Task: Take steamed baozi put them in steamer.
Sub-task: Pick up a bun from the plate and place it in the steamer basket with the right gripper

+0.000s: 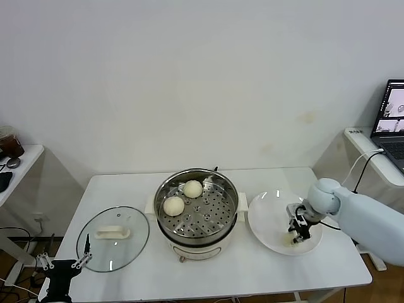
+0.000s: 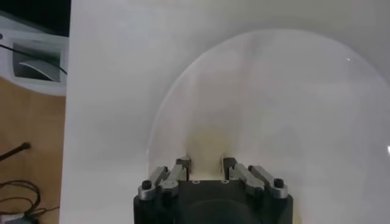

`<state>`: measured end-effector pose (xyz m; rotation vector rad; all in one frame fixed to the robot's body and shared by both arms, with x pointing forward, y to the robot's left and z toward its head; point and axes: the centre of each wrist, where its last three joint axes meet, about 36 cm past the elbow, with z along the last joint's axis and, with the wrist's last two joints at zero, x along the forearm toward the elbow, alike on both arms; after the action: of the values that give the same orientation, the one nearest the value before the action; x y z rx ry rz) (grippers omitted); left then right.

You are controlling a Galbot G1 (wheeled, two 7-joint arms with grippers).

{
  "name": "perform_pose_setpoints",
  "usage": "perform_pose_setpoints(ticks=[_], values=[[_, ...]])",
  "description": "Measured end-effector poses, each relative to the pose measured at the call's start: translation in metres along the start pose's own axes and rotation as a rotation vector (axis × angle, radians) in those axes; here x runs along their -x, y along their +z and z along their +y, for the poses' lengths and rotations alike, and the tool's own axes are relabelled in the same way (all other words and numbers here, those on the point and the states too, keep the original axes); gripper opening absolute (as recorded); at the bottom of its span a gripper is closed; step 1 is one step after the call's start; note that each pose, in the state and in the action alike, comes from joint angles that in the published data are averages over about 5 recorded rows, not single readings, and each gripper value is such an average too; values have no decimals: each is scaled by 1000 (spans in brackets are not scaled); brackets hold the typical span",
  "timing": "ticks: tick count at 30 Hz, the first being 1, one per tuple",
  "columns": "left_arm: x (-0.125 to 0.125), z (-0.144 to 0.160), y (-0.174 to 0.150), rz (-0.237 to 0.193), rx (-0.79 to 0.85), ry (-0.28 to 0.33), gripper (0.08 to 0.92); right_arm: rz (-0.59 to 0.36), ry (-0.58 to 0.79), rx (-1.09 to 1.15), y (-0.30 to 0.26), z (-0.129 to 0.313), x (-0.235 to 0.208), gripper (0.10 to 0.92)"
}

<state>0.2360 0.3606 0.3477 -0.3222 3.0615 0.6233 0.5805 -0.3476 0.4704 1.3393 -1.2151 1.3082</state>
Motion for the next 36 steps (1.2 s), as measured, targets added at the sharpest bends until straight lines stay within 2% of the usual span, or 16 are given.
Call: perform_pose_setpoints(ticks=[6, 14, 24, 29, 36], values=[[2, 1, -2, -8, -6, -1, 823, -9, 16, -16, 3, -9, -31, 364], [6, 2, -4, -15, -12, 0, 823, -50, 91, -81, -9, -40, -110, 365], [4, 5, -3, -5, -13, 3, 823, -141, 214, -342, -95, -75, -216, 365], [3, 8, -3, -2, -10, -5, 823, -168, 215, -527, -157, -81, -230, 365], [1, 11, 1, 9, -7, -17, 823, -170, 181, -790, -242, -84, -210, 365]])
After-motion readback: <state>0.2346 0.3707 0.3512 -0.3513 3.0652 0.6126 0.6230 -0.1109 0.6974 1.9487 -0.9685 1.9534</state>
